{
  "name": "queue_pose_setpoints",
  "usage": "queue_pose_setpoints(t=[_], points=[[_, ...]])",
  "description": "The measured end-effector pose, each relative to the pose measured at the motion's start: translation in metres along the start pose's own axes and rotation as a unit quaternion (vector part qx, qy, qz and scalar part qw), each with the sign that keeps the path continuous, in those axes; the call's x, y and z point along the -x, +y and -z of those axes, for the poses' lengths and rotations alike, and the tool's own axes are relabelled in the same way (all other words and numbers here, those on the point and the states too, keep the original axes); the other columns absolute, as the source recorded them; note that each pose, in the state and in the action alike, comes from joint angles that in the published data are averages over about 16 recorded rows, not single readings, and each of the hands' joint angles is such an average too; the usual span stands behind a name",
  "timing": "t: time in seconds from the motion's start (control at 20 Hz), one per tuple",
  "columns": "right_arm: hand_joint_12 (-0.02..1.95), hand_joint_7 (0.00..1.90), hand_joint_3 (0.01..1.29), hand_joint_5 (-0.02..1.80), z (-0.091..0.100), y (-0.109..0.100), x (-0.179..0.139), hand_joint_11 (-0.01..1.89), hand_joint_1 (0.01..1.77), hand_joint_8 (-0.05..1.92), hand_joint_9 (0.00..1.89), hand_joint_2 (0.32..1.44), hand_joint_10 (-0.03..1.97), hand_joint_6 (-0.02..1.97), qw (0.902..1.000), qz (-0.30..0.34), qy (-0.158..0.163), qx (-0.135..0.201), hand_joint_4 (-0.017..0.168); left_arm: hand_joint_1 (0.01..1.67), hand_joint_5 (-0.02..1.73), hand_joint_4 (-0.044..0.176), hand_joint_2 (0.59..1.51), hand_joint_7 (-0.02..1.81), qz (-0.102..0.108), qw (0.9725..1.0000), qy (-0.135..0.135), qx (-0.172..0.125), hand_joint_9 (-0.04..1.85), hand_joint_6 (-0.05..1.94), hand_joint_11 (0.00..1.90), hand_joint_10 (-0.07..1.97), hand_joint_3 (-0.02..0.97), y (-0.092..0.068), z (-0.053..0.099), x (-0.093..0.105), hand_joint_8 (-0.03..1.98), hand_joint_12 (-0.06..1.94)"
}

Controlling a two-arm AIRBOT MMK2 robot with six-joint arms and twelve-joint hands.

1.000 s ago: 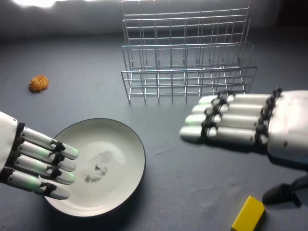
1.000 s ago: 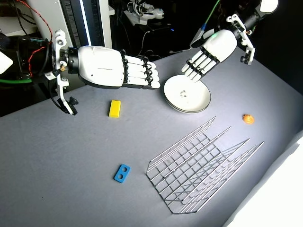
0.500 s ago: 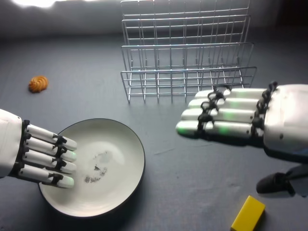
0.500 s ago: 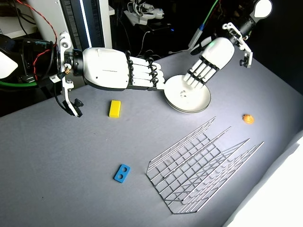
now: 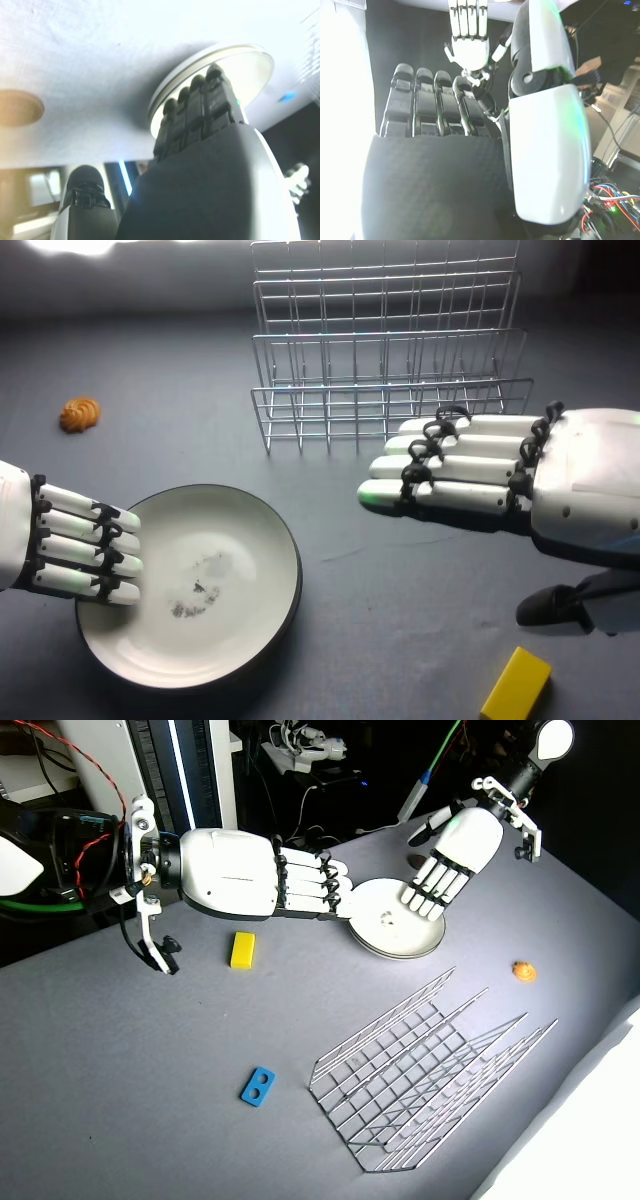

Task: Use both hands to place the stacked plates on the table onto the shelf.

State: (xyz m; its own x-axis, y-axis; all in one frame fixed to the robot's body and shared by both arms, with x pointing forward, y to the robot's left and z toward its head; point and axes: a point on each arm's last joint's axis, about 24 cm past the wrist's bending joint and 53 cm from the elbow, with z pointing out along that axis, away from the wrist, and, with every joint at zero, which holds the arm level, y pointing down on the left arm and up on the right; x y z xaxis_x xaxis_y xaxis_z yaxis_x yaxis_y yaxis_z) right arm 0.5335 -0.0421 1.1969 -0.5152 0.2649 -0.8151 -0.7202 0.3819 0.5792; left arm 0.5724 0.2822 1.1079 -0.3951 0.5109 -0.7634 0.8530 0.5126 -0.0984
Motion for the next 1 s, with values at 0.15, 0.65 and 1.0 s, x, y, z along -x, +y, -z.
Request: queue_pose_setpoints(t=[0.15, 0.65, 1.0], points=[[-0.01, 0.01, 0.02, 0.02, -0.003, 0.000, -0.001, 0.02, 1.23, 0.01, 0.01, 0.96, 0.00, 0.02, 1.0000, 0.003, 0.000, 0.002, -0.002, 0.02, 0.02, 0.001, 1.099, 0.02, 0.005, 0.9999, 0.003, 0.009, 0.02, 0.01, 0.02, 0.01, 0.013, 0.005, 0.001, -0.003, 0.00, -0.02], [-0.01, 0.01, 0.02, 0.02, -0.011, -0.002, -0.007, 0.02, 1.19, 0.01, 0.01, 0.96, 0.00, 0.02, 0.9999, 0.009, 0.004, 0.007, -0.002, 0.01, 0.01, -0.004, 1.094, 0.01, 0.027, 0.9992, 0.024, 0.018, 0.02, -0.01, 0.01, 0.01, 0.012, 0.005, 0.003, -0.019, 0.00, -0.03], [-0.01, 0.01, 0.02, 0.02, -0.013, -0.002, -0.009, 0.02, 1.14, 0.01, 0.01, 0.96, 0.00, 0.02, 0.9999, 0.012, 0.005, 0.008, -0.002, 0.01, -0.01, -0.008, 1.091, 0.01, 0.048, 0.9983, 0.029, 0.018, 0.02, -0.03, 0.01, 0.00, 0.013, -0.004, -0.002, -0.025, -0.01, -0.03]])
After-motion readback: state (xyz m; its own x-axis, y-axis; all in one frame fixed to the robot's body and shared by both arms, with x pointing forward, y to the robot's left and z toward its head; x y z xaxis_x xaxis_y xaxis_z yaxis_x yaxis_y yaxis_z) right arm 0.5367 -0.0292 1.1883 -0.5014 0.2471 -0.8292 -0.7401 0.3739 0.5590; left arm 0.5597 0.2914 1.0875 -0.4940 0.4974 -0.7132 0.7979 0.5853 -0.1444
